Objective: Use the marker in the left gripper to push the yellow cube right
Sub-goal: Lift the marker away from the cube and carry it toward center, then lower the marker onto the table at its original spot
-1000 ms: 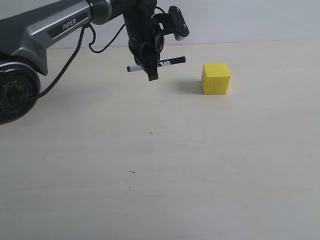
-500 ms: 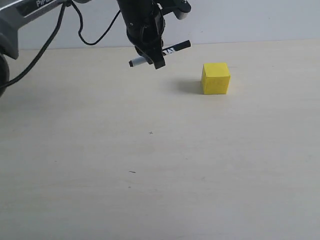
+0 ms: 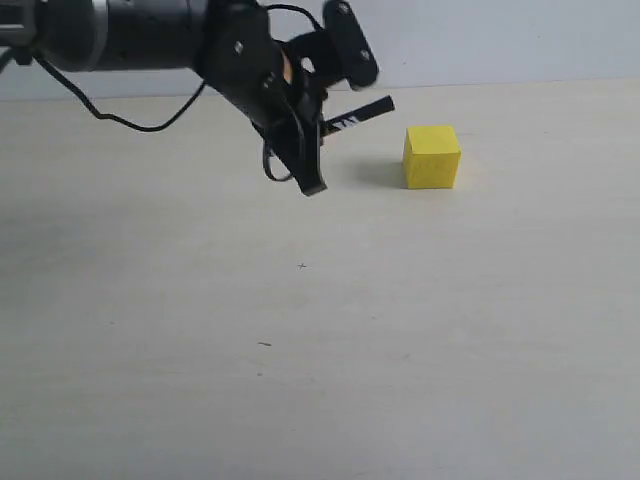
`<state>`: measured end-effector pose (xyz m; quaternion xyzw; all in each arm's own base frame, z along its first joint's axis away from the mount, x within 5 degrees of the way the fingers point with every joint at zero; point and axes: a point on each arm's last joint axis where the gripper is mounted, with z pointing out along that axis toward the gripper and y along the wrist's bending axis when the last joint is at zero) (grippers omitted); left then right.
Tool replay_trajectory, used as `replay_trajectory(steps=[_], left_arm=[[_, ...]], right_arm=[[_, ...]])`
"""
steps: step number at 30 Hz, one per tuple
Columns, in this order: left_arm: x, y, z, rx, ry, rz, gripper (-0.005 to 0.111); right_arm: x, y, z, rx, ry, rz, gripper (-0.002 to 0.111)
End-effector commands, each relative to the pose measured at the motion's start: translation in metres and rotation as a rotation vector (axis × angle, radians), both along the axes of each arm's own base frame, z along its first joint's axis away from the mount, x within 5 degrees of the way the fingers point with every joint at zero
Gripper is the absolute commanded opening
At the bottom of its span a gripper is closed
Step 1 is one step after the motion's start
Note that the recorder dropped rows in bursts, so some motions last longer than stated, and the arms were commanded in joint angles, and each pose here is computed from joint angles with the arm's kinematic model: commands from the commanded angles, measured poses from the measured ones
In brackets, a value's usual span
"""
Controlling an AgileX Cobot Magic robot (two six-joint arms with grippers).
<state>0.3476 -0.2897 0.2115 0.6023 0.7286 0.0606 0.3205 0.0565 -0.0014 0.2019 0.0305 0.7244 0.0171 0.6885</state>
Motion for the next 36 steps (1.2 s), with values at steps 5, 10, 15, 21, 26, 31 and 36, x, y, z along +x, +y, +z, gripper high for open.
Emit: replay_trajectory(steps=[5,10,15,21,26,31,36], left_arm=[[-0.019,-0.040,-0.009,0.216,-0.496,0.147,0.000],[-0.008,-0.036,-0.030,0.399,-0.573,0.166,0.000],[0.001,-0.061,-0.041,0.352,-0.555,0.145,0.000],[0.012,-0.074,-0.049,0.351,-0.475,0.135,0.000],[0.021,-0.063,-0.050,0.319,-0.308,0.211,0.000],[0.019,-0.059,-0.030,0.151,-0.176,0.281,0.000],[0.017,-0.031,0.011,0.024,0.004,0.457,0.000]], right_arm=[[0.000,0.000,-0.001,-0.003,-0.005,0.000,0.000],[0.000,0.000,-0.001,-0.001,-0.005,-0.001,0.000],[0.000,0.000,-0.001,-0.003,-0.005,0.000,0.000],[0.000,0.000,-0.001,-0.003,-0.005,0.000,0.000],[0.000,0.000,-0.001,-0.001,-0.005,-0.001,0.000],[0.000,0.000,-0.001,-0.003,-0.005,-0.001,0.000],[0.000,0.000,-0.001,-0.001,-0.005,-0.001,0.000]])
